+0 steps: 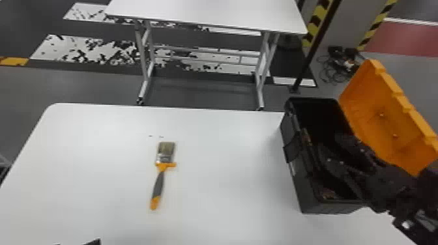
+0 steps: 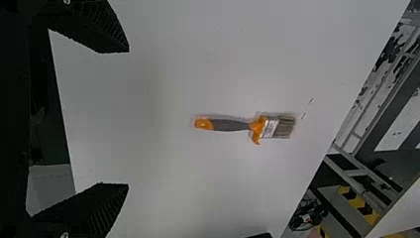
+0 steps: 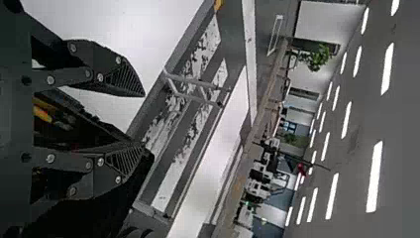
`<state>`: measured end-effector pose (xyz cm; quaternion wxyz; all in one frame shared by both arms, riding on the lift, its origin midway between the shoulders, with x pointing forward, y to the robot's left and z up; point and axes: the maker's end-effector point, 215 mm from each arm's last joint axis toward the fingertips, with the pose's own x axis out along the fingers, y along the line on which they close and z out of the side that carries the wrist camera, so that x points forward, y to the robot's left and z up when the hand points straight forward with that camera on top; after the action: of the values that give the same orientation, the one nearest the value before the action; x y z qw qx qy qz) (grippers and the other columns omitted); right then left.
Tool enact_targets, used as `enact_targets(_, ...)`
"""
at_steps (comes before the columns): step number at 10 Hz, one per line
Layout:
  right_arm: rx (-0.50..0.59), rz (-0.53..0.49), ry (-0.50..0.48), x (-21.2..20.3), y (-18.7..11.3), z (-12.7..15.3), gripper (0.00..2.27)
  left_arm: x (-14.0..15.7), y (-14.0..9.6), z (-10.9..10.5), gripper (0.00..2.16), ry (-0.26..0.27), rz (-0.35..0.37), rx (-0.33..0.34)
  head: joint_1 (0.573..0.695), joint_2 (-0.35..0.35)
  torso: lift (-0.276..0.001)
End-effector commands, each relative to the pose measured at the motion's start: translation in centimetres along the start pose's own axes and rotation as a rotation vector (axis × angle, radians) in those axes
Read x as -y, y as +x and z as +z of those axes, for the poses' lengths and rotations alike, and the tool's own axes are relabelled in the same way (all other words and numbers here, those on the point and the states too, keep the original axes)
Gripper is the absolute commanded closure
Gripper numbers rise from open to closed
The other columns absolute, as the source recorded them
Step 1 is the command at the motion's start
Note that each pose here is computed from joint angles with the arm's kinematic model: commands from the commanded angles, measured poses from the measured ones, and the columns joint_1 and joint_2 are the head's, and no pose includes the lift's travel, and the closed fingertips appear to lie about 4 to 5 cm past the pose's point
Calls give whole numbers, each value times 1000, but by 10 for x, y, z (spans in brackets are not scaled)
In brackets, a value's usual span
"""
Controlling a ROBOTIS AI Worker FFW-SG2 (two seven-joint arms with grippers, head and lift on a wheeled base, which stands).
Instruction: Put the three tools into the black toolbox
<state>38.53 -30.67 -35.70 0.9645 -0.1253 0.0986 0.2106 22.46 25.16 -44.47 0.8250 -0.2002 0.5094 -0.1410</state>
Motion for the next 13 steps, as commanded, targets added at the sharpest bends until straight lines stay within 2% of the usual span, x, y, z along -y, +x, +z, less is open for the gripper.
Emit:
enact_targets(1, 2, 52, 180, -17, -4, 18, 63, 3, 0, 6, 29, 15, 3, 10, 695, -111, -51)
enact_targets(3, 35, 128, 307, -54, -3, 37, 63, 5, 8, 10, 33, 45, 43, 8, 695, -71, -51)
enact_targets(5, 33, 216, 398, -102, 4, 34, 63, 0, 24, 15, 36, 69, 93, -6, 695, 0, -51)
enact_targets(7, 36, 316, 455, -156, 17, 38, 63, -18, 35, 11, 36, 100, 215, -32, 695, 110, -51)
enact_targets(8, 37, 344, 473, -173, 19, 38, 63, -16, 44, 10, 36, 131, 248, -48, 695, 142, -51)
enact_targets(9, 44, 347, 485, -181, 20, 37, 66, -14, 50, 7, 36, 140, 249, -61, 695, 205, -51)
enact_targets(10, 46, 343, 490, -182, 21, 36, 66, -10, 60, 10, 36, 155, 251, -69, 695, 226, -51)
enact_targets(12, 49, 339, 482, -182, 19, 36, 66, -1, 78, 36, 66, 201, 264, -53, 695, 217, -51)
enact_targets(13, 54, 337, 478, -181, 17, 38, 70, 4, 84, 57, 66, 213, 262, -29, 695, 200, -51)
